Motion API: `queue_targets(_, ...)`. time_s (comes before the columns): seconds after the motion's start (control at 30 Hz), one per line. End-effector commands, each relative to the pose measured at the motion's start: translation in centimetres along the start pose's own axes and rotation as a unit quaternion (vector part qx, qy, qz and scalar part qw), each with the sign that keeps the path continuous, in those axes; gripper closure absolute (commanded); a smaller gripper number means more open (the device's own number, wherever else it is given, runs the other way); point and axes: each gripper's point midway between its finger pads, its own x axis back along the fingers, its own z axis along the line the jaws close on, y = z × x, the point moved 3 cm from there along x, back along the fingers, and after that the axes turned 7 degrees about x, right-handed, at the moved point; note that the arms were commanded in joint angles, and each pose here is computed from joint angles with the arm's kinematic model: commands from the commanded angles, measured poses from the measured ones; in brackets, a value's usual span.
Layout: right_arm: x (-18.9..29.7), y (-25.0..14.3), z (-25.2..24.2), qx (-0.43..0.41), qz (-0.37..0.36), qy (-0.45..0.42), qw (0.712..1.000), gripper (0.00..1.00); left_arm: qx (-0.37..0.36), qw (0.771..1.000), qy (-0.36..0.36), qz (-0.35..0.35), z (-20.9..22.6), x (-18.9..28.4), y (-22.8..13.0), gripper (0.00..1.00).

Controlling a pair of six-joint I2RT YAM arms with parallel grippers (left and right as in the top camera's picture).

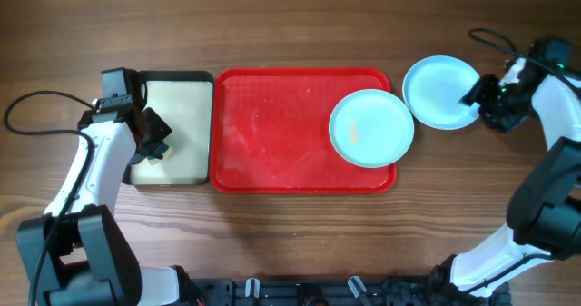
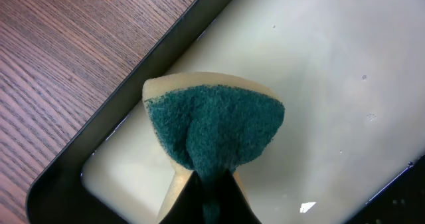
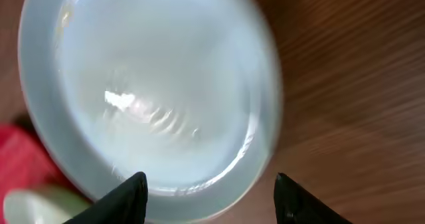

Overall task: Clean dirty plates on tray and stack at the side
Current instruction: 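Lower the light-blue plate onto the white plate right of the tray, then grip the remaining light-blue plate rim on the tray with the right gripper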

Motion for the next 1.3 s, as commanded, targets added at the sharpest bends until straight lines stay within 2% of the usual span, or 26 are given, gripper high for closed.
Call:
queue_targets(0.0, 0.9, -1.3, 4.9, 0.092, 0.016, 0.034, 0.995, 0.39, -0.006, 1.000, 0.001, 0.002, 0.2, -0.1, -0.2, 0.96)
queue_targets(0.13, 0.0, -4.0, 7.5, 0.158, 0.054, -0.008, 0.986, 0.39, -0.006, 1.000, 0.001, 0.003, 0.2, -0.1, -0.2, 0.96)
queue_targets(0.33, -0.7, -5.4, 8.9, 0.219, 0.057, -0.079, 0.971, 0.55, -0.006, 1.000, 0.002, 0.003, 0.2, -0.1, -0.2, 0.96)
queue_targets(0.43, -1.3, -6.0, 8.7, 0.222, 0.060, -0.095, 0.969, 0.58, -0.006, 1.000, 0.002, 0.003, 0.2, -0.1, -0.2, 0.96)
queue_targets(0.6, -2.6, -6.9, 8.5, 0.203, 0.064, -0.088, 0.973, 0.74, -0.006, 1.000, 0.002, 0.003, 0.2, -0.1, -0.2, 0.96)
queue_targets(0.7, -3.3, -7.7, 8.7, 0.202, 0.074, -0.068, 0.974, 0.78, -0.006, 1.000, 0.002, 0.003, 0.2, -0.1, -0.2, 0.96)
queue_targets(0.8, -3.7, -8.4, 9.2, 0.193, 0.084, -0.039, 0.977, 0.96, -0.006, 1.000, 0.002, 0.003, 0.2, -0.1, -0.2, 0.96)
queue_targets(0.9, -3.6, -9.9, 13.0, 0.193, 0.110, 0.081, 0.972, 0.96, -0.006, 1.000, 0.000, 0.004, 0.1, -0.1, -0.3, 0.96)
queue_targets(0.93, -3.6, -10.5, 14.0, 0.196, 0.116, 0.094, 0.969, 0.96, -0.006, 1.000, -0.006, 0.009, 0.0, -0.1, -0.4, 0.96)
queue_targets(1.13, -4.3, -13.2, 17.6, 0.246, 0.119, 0.092, 0.958, 0.96, -0.006, 1.000, -0.010, 0.010, -0.1, -0.1, -0.4, 0.96)
queue_targets(1.27, -5.3, -14.9, 19.8, 0.312, 0.092, 0.049, 0.944, 0.96, -0.006, 1.000, -0.010, 0.010, -0.1, -0.1, -0.4, 0.96)
